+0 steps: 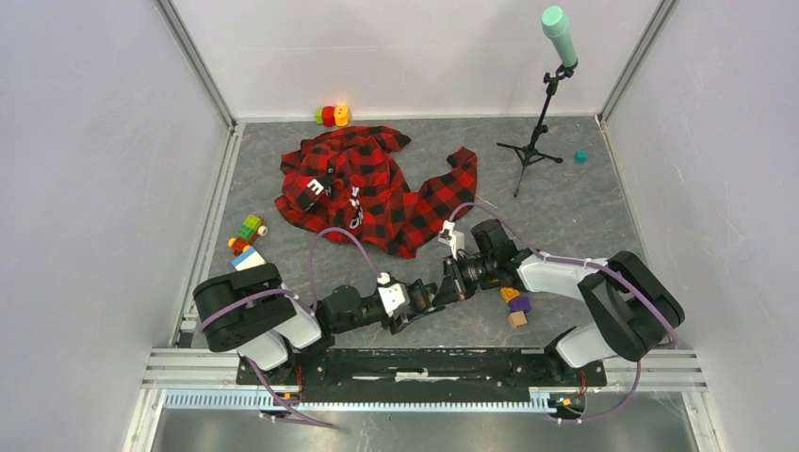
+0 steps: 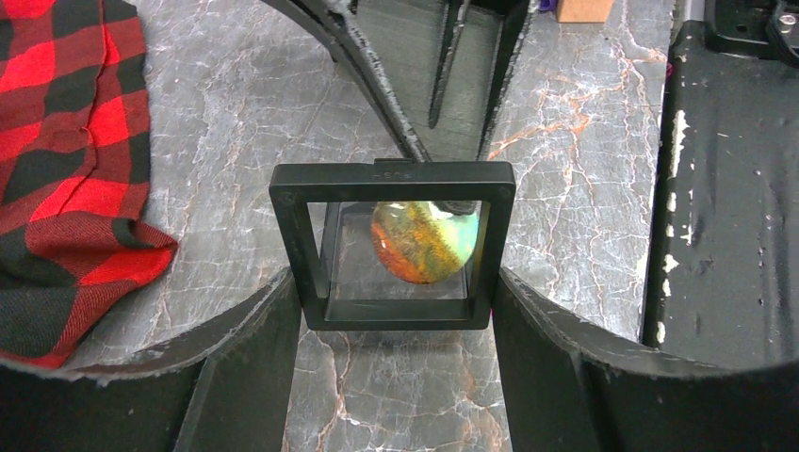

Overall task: Remove the brooch from the garment
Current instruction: Place the brooch in the brooch box.

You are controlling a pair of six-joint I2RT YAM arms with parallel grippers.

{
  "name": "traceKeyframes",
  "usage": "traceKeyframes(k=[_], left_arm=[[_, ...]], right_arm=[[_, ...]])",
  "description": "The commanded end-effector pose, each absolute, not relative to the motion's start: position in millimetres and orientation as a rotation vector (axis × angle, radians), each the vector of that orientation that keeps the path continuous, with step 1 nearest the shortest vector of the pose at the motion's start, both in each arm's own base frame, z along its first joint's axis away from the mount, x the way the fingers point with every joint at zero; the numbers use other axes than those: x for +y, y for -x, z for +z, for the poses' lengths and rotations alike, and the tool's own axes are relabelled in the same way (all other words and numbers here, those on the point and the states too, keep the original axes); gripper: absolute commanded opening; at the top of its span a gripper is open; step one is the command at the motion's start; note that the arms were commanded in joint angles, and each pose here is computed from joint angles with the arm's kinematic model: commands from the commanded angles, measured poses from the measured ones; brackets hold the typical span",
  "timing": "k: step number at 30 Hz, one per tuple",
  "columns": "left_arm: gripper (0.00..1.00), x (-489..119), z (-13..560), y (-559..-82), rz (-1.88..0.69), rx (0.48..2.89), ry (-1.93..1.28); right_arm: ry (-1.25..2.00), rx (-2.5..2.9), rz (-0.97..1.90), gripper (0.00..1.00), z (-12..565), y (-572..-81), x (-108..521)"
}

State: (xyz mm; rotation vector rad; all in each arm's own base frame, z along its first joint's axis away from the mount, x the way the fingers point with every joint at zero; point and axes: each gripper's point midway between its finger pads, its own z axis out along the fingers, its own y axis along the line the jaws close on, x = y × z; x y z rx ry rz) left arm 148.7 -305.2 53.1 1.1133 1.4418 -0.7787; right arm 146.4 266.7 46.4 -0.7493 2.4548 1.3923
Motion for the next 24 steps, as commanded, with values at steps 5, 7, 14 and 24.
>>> traceKeyframes(k=[5,7,14,24], left_arm=[[0.6,-314.0,67.6,-147.0,-0.779,1.336,-1.152],[0.6,-313.5,68.1,-148.3,-0.773,1.338,-1.146],[0.6,-312.9,68.3,-148.6,-0.77,1.339,-1.143],[0.6,-313.1,67.9,-147.8,-0.771,1.336,-1.151]], right_arm=[[0.755,2.385,1.369,0.0,56.4,-166.0,278.8],[0.752,2.393,1.363,0.0,54.5,-166.2,278.0],[0.76,2.402,1.361,0.0,52.0,-164.6,278.1],[0.768,2.415,1.36,0.04,49.5,-161.9,278.6]])
